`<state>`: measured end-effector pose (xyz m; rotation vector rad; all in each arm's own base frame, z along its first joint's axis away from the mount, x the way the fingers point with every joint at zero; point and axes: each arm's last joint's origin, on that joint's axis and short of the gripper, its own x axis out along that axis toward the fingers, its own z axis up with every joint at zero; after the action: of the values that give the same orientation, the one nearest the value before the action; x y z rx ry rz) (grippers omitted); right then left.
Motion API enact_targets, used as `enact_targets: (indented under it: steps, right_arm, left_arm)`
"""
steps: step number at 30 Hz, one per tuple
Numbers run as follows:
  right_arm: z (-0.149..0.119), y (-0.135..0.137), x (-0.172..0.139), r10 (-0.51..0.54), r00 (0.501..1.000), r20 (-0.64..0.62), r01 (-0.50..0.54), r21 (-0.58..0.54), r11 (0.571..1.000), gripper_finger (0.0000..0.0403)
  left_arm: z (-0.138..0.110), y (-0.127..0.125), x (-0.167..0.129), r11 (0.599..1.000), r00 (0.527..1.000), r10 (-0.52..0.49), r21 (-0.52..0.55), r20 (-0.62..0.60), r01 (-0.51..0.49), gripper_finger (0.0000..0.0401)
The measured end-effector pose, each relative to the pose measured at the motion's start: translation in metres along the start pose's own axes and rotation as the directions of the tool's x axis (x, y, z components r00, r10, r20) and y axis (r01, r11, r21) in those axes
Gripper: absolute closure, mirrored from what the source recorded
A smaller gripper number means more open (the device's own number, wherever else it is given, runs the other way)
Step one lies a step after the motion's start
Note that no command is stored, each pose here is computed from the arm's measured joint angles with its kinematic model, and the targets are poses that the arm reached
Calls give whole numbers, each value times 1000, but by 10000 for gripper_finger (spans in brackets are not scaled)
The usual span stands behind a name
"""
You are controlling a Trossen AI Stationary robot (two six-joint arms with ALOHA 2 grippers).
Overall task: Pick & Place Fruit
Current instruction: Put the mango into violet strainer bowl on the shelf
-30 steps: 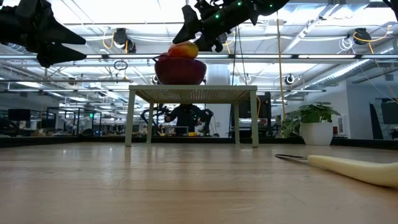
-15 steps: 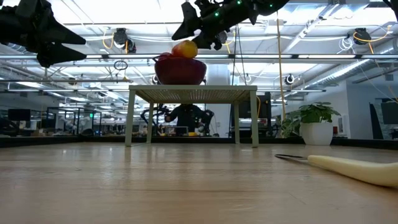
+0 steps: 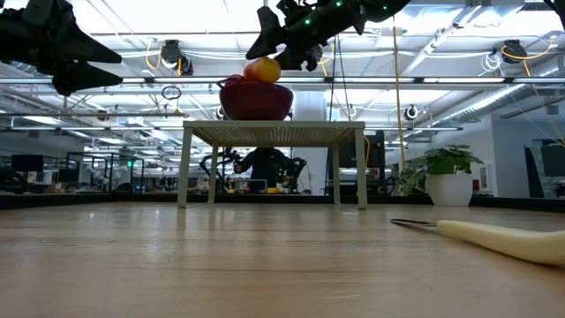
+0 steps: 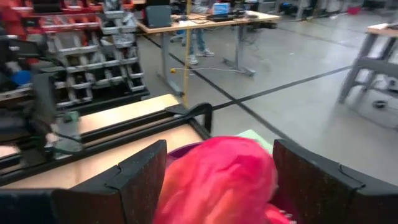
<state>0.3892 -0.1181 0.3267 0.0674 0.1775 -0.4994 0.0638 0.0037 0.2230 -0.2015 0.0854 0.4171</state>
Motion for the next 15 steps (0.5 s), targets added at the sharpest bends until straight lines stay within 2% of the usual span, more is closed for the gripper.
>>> enact_targets:
  steps: [2, 15]
  right_arm:
    - [0, -1, 0, -24, 1000, 2, 24, -11, 1000, 114]
    - [1, -1, 0, -27, 1000, 10, 27, -24, 999, 114]
  left_arm:
    - [0, 0, 0, 1000, 1000, 0, 0, 0, 0, 91]
    - [0, 0, 0, 1000, 1000, 0, 0, 0, 0, 91]
